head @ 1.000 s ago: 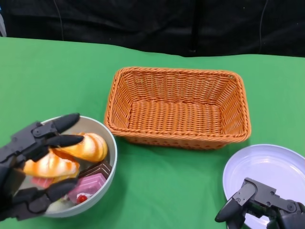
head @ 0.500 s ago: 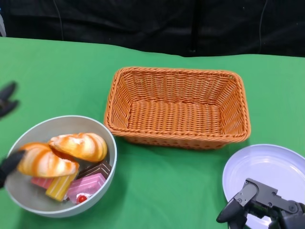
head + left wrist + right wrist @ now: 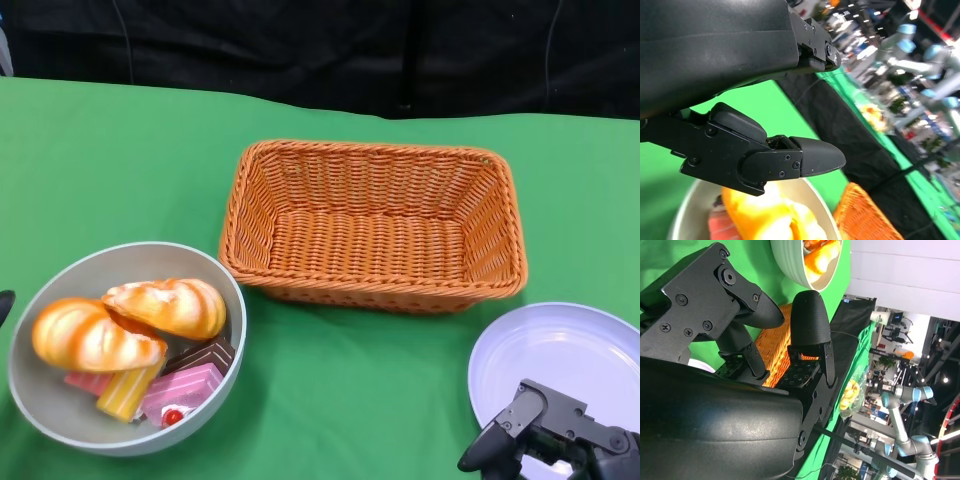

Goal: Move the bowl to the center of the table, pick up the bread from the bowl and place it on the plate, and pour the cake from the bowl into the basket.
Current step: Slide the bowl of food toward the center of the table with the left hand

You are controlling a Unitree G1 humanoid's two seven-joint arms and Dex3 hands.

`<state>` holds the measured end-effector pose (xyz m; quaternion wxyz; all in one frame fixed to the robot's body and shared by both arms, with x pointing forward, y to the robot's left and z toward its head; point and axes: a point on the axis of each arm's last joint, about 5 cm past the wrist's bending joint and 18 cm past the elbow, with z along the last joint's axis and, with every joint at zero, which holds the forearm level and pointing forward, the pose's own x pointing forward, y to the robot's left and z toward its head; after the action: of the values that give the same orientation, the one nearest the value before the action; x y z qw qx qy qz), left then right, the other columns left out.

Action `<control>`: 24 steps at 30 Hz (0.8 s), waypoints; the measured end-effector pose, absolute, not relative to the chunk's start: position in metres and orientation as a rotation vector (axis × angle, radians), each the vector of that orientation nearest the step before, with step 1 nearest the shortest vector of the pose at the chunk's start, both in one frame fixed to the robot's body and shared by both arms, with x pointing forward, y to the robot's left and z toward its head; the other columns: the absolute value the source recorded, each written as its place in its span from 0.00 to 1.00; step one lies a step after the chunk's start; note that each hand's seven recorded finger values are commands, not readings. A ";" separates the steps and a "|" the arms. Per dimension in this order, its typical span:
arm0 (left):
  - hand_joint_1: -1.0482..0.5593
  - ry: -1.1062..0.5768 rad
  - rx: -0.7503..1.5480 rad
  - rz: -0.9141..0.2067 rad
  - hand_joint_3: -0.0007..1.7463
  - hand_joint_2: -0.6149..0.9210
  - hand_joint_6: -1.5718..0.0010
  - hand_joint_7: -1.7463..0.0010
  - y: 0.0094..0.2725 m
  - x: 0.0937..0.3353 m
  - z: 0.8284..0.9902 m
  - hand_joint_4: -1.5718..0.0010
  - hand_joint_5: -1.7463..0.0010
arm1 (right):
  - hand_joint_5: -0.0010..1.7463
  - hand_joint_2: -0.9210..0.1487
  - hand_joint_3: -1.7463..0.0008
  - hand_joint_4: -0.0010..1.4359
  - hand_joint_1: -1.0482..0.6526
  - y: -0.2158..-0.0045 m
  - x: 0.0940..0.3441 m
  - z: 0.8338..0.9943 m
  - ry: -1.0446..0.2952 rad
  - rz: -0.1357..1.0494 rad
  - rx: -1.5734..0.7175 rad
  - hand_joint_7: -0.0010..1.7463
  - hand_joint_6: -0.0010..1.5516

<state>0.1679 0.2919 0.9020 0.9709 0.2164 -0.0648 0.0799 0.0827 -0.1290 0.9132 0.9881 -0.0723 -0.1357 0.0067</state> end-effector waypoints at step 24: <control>0.32 0.564 -0.108 -0.040 0.42 1.00 1.00 1.00 0.290 0.201 0.908 1.00 1.00 | 0.99 0.48 0.27 0.55 0.58 -0.130 0.080 0.912 -0.260 0.015 -0.148 0.75 0.50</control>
<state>0.2008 0.2898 0.9080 0.9589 -0.0531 0.2779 -0.0198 0.0803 -0.1304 0.9121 0.9888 -0.0737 -0.1295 0.0073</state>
